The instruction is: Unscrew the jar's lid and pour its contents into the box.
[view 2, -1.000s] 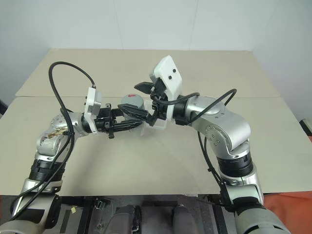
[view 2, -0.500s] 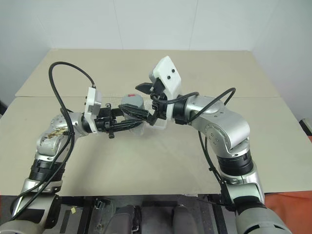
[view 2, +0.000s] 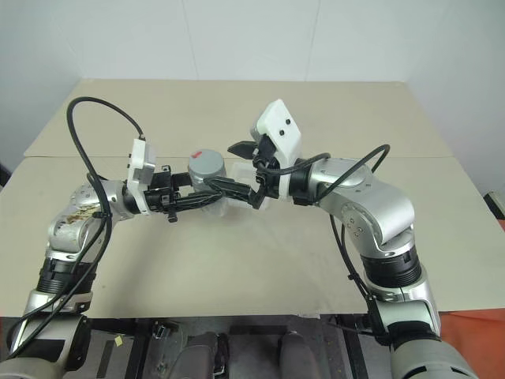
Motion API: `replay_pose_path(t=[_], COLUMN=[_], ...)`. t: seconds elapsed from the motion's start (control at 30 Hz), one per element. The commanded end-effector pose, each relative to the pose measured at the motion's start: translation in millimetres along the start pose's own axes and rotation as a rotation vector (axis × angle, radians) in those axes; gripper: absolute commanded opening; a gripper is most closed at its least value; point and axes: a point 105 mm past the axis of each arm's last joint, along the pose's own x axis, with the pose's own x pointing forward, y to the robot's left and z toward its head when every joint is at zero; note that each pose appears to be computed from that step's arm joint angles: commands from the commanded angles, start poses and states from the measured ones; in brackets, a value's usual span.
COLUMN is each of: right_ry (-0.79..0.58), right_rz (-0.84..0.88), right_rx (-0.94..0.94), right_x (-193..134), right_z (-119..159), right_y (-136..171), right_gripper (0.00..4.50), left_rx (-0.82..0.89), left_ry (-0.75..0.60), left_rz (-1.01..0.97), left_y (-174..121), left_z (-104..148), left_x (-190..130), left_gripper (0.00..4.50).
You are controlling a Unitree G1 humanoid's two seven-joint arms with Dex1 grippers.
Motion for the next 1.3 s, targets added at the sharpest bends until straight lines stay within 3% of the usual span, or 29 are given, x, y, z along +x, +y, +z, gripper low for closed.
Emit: replay_pose_path(t=[0.03,0.53,0.77,0.9,1.3], right_ry=[-0.049,-0.046,-0.006,-0.057,-0.144], right_rz=[-0.056,-0.075,0.026,0.115,0.109], right_rx=[-0.039,-0.046,-0.075,-0.068,-0.016], right_x=[-10,-20,-33,-38,-10], right_z=[12,12,3,10,26], right_y=[-10,-14,-1,10,17], right_gripper=[4.45,4.45,4.45,4.45,4.45], left_rx=[0.061,0.054,0.043,0.038,0.035], left_ry=[-0.032,-0.013,-0.015,-0.023,-0.035], left_rz=[-0.041,-0.074,-0.054,-0.062,-0.091], left_y=[-8,-11,-5,-5,-7], left_z=[15,16,13,12,12], left_x=[0,-4,-3,1,10], left_gripper=[1.94,1.94,1.94,1.94,1.94])
